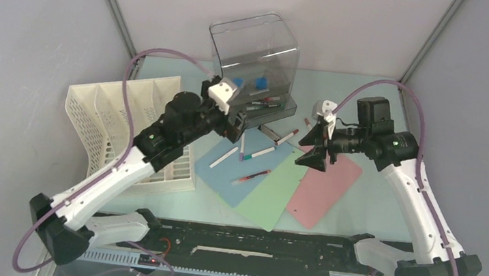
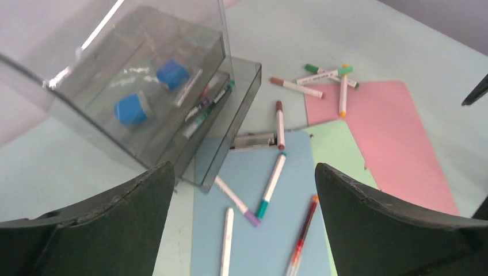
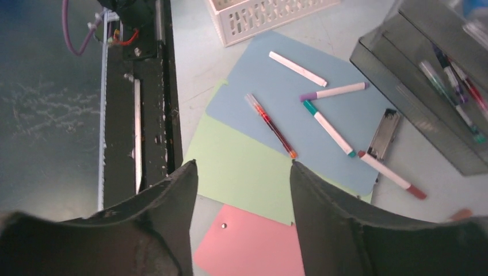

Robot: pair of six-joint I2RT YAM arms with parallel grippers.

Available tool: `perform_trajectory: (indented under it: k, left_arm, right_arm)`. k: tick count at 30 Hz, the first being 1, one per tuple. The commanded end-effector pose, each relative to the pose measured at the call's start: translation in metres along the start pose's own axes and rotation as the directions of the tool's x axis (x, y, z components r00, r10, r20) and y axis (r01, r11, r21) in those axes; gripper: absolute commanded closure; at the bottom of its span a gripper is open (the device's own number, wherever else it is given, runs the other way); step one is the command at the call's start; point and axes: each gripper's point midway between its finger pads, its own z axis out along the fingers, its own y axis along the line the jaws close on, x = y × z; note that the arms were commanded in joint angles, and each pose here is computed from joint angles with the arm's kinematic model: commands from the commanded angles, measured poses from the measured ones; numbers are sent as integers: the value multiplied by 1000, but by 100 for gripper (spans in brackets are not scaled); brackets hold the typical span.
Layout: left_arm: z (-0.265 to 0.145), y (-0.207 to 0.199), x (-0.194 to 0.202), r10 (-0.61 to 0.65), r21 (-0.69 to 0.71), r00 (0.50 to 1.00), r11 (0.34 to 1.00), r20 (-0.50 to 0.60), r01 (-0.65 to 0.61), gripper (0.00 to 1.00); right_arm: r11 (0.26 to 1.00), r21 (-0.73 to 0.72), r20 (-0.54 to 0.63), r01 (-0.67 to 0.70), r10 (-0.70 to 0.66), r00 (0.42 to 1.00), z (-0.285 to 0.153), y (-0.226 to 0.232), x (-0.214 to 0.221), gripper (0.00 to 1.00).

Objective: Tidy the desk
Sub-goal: Place the stationery in the drawer, then pick up the stationery from the center of the board.

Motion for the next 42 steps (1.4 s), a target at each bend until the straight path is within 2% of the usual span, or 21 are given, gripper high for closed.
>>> perform_trajectory:
  k: [1, 5, 9, 13, 15, 22, 24, 29, 36, 42]
  left_arm:
    - [-29, 5, 2, -85, 3, 995, 996, 58, 85, 0]
    - [-40, 15, 13, -124, -16, 990, 992, 65, 125, 0]
    - [-46, 26, 24, -100, -55, 994, 993, 39, 102, 0]
    - [-52, 36, 26, -95, -98, 994, 990, 56, 100, 0]
    - [-58, 43, 24, -63, -135, 995, 988, 71, 72, 0]
    - [-78, 66, 20, -17, -275, 990, 960, 138, 54, 0]
    - [-81, 68, 19, -10, -287, 990, 957, 143, 51, 0]
    - [-83, 70, 18, 2, -297, 989, 954, 146, 42, 0]
    - [-87, 70, 15, 11, -300, 987, 953, 157, 37, 0]
    - [-89, 70, 14, 16, -302, 987, 953, 159, 34, 0]
  right_arm:
    - [982, -38, -28, 185, -186, 982, 15, 19, -8, 26]
    - [935, -139, -92, 327, -341, 936, 47, 35, 2, 2]
    - [882, -227, -157, 412, -451, 878, 84, 32, 22, 0]
    - [844, -250, -232, 474, -528, 817, 117, 11, 43, 0]
    - [838, -233, -270, 493, -543, 795, 131, -3, 50, 0]
    - [863, -185, -381, 469, -503, 776, 173, -34, 81, 0]
    - [873, -194, -432, 448, -486, 760, 181, -37, 96, 3]
    - [929, -172, -550, 327, -366, 751, 197, -49, 123, 20]
    - [939, -196, -628, 283, -342, 699, 204, -50, 157, 37]
    - [938, -221, -674, 266, -344, 654, 208, -49, 179, 46]
